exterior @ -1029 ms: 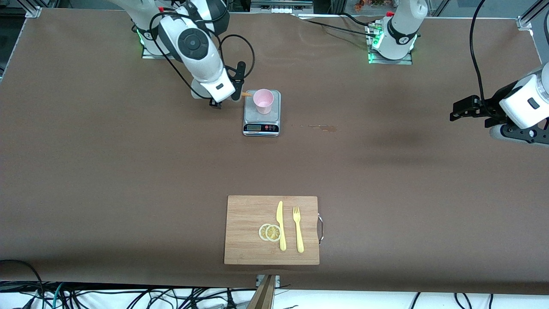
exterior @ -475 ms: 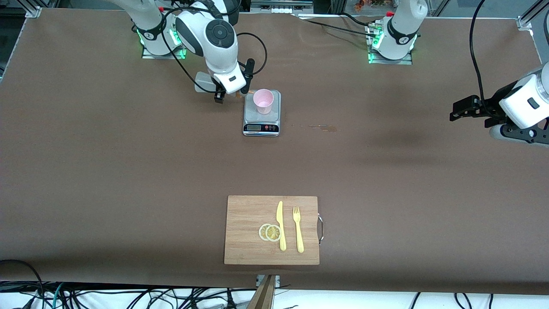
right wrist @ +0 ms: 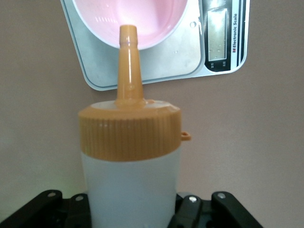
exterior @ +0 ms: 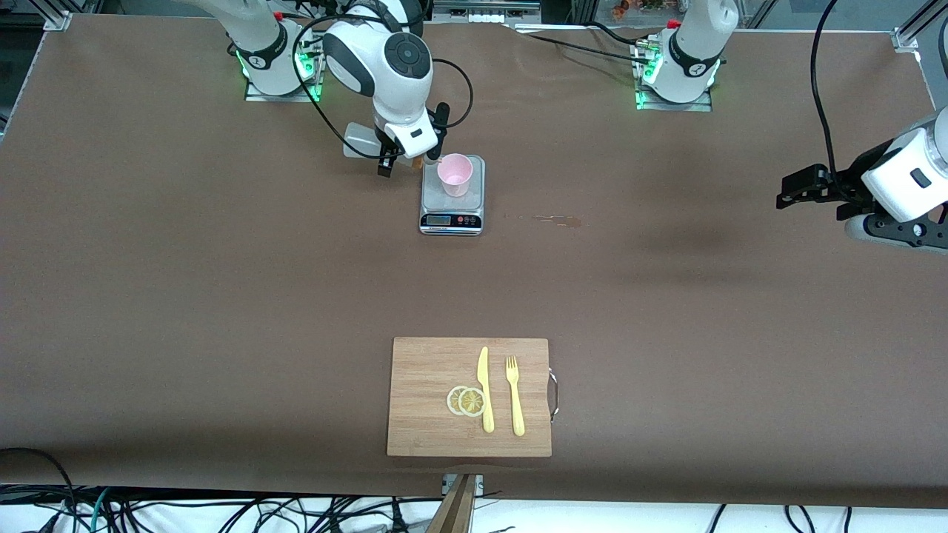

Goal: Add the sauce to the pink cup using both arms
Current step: 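Tilt the bottle nozzle over the pink cup with the right gripper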

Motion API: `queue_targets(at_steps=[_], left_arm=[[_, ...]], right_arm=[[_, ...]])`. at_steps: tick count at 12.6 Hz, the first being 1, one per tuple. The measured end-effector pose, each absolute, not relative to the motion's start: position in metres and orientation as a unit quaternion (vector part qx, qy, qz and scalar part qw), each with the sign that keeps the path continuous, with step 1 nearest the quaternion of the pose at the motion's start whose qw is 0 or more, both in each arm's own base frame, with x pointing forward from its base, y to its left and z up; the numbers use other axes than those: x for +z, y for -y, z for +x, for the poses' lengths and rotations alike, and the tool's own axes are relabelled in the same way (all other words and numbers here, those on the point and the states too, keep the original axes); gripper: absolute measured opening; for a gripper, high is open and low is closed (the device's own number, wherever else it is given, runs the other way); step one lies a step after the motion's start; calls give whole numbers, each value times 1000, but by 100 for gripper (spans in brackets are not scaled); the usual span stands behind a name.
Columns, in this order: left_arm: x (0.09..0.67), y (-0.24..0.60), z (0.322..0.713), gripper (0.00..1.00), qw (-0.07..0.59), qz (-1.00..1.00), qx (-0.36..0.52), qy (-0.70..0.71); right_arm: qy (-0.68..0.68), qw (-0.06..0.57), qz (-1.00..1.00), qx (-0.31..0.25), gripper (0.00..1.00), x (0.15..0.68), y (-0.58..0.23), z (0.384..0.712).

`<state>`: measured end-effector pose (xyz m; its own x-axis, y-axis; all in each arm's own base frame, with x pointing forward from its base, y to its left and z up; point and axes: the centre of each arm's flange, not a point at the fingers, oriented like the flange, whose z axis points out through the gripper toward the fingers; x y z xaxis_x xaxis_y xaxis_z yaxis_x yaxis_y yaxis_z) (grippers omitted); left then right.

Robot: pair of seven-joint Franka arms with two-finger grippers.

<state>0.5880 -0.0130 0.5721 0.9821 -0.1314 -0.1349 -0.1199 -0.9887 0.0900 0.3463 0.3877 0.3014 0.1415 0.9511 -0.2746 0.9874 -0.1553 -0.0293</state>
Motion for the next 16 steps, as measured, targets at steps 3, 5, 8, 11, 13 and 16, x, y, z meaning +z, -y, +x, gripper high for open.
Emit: queue_targets(at_steps=[3, 5, 8, 11, 13, 16], left_arm=[[572, 13, 588, 100, 41, 995, -70, 63], [572, 13, 588, 100, 41, 995, -70, 64], [572, 13, 588, 100, 41, 995, -70, 64], [572, 13, 588, 100, 41, 995, -70, 64], [572, 13, 588, 100, 41, 995, -70, 64], [572, 13, 588, 100, 41, 995, -70, 64]], right_arm=[[-651, 95, 744, -117, 21, 298, -393, 344], [-653, 110, 739, -127, 21, 297, -399, 344], [-654, 124, 732, -141, 21, 297, -410, 344], [-652, 136, 731, -151, 21, 296, -416, 346], [-652, 149, 726, -161, 21, 299, -420, 347], [-650, 154, 725, -167, 21, 301, -422, 349]])
